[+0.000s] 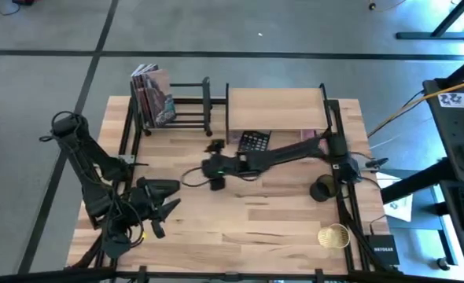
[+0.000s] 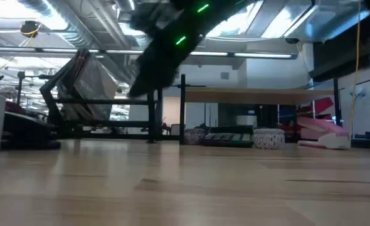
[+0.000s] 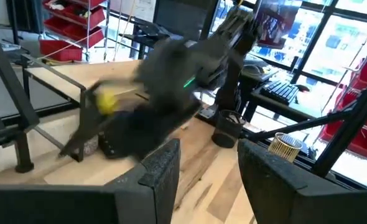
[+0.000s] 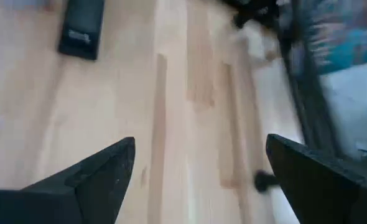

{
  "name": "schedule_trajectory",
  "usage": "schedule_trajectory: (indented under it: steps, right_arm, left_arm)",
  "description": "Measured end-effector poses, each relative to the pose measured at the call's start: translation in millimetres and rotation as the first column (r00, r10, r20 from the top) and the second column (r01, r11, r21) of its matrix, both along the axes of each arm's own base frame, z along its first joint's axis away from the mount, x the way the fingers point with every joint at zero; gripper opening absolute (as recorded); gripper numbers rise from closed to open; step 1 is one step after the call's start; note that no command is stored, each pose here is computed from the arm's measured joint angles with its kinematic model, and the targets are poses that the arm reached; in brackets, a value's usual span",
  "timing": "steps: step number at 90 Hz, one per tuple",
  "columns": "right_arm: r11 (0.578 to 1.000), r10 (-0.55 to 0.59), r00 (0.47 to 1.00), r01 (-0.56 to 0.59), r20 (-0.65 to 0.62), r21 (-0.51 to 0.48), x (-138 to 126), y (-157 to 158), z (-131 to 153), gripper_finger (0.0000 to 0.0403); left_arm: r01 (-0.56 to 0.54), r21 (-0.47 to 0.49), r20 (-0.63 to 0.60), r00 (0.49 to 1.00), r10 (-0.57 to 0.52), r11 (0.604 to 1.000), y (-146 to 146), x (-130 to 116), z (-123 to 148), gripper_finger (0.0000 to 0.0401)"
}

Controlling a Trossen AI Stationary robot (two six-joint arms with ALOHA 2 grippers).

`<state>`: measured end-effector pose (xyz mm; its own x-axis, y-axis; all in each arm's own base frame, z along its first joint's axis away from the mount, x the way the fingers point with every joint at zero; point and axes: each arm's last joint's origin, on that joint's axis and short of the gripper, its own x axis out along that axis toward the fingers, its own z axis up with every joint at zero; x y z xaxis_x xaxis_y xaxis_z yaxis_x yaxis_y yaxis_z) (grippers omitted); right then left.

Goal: Stock shelves
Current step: Remove the pink scented candle jar from under the shelf

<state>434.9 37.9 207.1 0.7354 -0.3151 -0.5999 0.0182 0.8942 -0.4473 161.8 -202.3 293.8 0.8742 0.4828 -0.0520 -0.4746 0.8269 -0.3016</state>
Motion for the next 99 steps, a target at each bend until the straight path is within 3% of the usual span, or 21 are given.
schedule_trajectory:
  steps: [18, 30, 41, 56, 70, 81, 86, 99]
  right_arm:
    - [0.991, -0.022, 0.996, 0.010, 0.089, 0.132, -90, 27, 1, 0.0347]
    - [0.989, 0.039, 0.996, -0.049, 0.076, 0.137, -138, 49, -5, 0.0347]
    - [0.986, 0.019, 0.999, -0.026, 0.039, 0.163, -164, 64, -12, 0.0346]
    - [0.958, -0.143, 0.986, 0.159, -0.083, 0.240, -189, 71, -27, 0.0347]
    - [0.882, -0.370, 0.922, 0.388, -0.117, 0.267, -215, 68, -49, 0.0347]
    - [0.761, -0.565, 0.822, 0.550, -0.063, 0.345, -231, 58, -69, 0.0346]
    - [0.723, -0.618, 0.785, 0.587, -0.039, 0.364, -238, 53, -78, 0.0347]
    - [0.673, -0.691, 0.718, 0.595, 0.084, 0.440, -246, 43, -94, 0.0347]
  left_arm:
    - [-0.010, 0.045, -0.020, 1.000, 0.011, 0.999, 1, 1, 0, 0.0143]
    - [-0.033, 0.079, -0.030, 0.999, 0.035, 0.996, 5, 4, 0, 0.0143]
    - [-0.058, 0.103, -0.045, 0.997, 0.063, 0.993, 10, 9, -2, 0.0143]
    - [-0.091, 0.116, -0.062, 0.993, 0.099, 0.989, 18, 16, -7, 0.0143]
    - [-0.127, 0.148, -0.082, 0.987, 0.140, 0.981, 21, 26, -14, 0.0143]
    - [-0.148, 0.171, -0.097, 0.981, 0.166, 0.974, 23, 33, -20, 0.0143]
    - [-0.151, 0.174, -0.106, 0.979, 0.171, 0.973, 24, 35, -22, 0.0143]
    - [-0.142, 0.159, -0.137, 0.977, 0.164, 0.977, 27, 40, -24, 0.0143]
